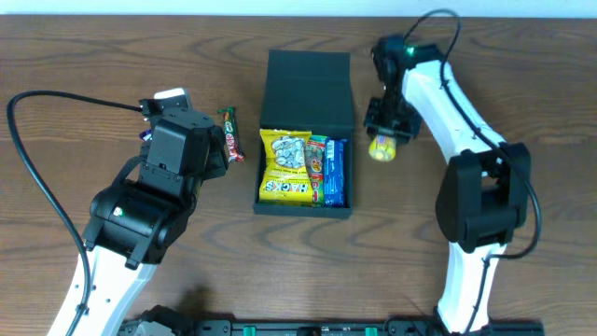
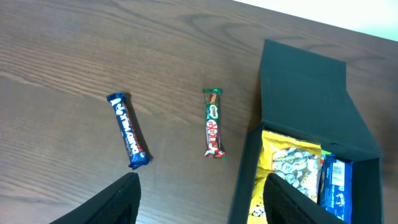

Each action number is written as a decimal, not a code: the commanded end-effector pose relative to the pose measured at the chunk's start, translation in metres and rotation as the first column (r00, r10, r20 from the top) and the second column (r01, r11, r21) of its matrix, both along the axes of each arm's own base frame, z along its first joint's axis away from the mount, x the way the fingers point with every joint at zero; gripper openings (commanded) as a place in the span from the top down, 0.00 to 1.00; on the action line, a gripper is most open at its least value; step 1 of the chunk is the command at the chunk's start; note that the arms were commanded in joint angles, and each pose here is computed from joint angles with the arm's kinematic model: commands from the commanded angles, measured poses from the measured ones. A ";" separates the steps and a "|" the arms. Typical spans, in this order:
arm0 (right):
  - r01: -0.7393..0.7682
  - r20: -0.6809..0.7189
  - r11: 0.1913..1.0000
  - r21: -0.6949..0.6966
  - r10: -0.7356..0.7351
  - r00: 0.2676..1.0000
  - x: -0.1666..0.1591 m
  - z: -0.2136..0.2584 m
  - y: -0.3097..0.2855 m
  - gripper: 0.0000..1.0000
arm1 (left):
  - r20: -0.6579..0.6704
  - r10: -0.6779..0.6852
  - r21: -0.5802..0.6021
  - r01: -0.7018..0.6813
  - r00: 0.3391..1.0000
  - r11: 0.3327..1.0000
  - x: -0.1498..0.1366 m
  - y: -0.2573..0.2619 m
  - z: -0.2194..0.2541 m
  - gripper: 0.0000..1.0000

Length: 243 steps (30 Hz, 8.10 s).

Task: Pack container
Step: 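Place the Mentos jar into the box and withdraw right arm, then grasp the green KitKat bar with the left gripper, then insert the KitKat bar into the box's right edge, then grasp the Dairy Milk bar with the left gripper and lift, then lower the blue Dairy Milk bar into the box's right side, release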

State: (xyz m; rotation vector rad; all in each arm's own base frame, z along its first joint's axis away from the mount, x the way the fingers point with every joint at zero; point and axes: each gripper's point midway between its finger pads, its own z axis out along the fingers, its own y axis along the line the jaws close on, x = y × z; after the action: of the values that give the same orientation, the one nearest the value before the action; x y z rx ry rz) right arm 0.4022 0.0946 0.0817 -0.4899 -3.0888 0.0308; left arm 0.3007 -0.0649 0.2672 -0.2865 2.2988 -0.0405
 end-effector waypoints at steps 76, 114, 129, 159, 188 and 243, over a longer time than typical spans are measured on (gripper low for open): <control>-0.238 0.341 0.961 0.143 0.178 0.923 -0.030 0.131 0.017 0.16 | -0.343 -0.034 -0.053 0.017 0.939 0.998 0.142 -0.015 -0.252 0.34; -0.010 0.258 0.996 0.089 -0.014 0.966 -0.035 0.124 -0.072 0.17 | -0.153 -0.166 -0.039 0.162 0.974 0.986 0.118 -0.045 -0.112 0.94; 0.115 0.222 0.989 0.093 -0.133 0.966 -0.044 0.122 -0.114 0.15 | -0.212 -0.492 -0.175 0.462 0.844 0.869 0.016 -0.240 -0.143 0.94; 0.080 0.213 0.993 0.086 -0.097 0.972 -0.047 0.121 -0.113 0.12 | -0.091 0.355 0.038 -0.353 0.930 0.935 0.029 0.070 -0.035 0.04; 0.078 0.212 0.992 0.097 -0.097 0.972 -0.046 0.121 -0.111 0.08 | -0.524 0.484 -0.088 -0.610 0.701 0.788 0.058 0.108 -0.272 0.17; 0.216 0.186 0.971 0.098 -0.231 0.955 -0.058 0.120 -0.156 0.02 | -0.155 -0.550 -0.283 0.496 0.821 0.821 0.012 -0.253 -0.171 0.94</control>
State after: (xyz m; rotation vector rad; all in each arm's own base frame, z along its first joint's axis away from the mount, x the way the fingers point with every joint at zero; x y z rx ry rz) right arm 0.3440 -0.0604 0.2019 -0.9008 -3.1799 -0.1479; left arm 0.3057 -0.3060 0.0786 0.2587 2.5722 -0.5261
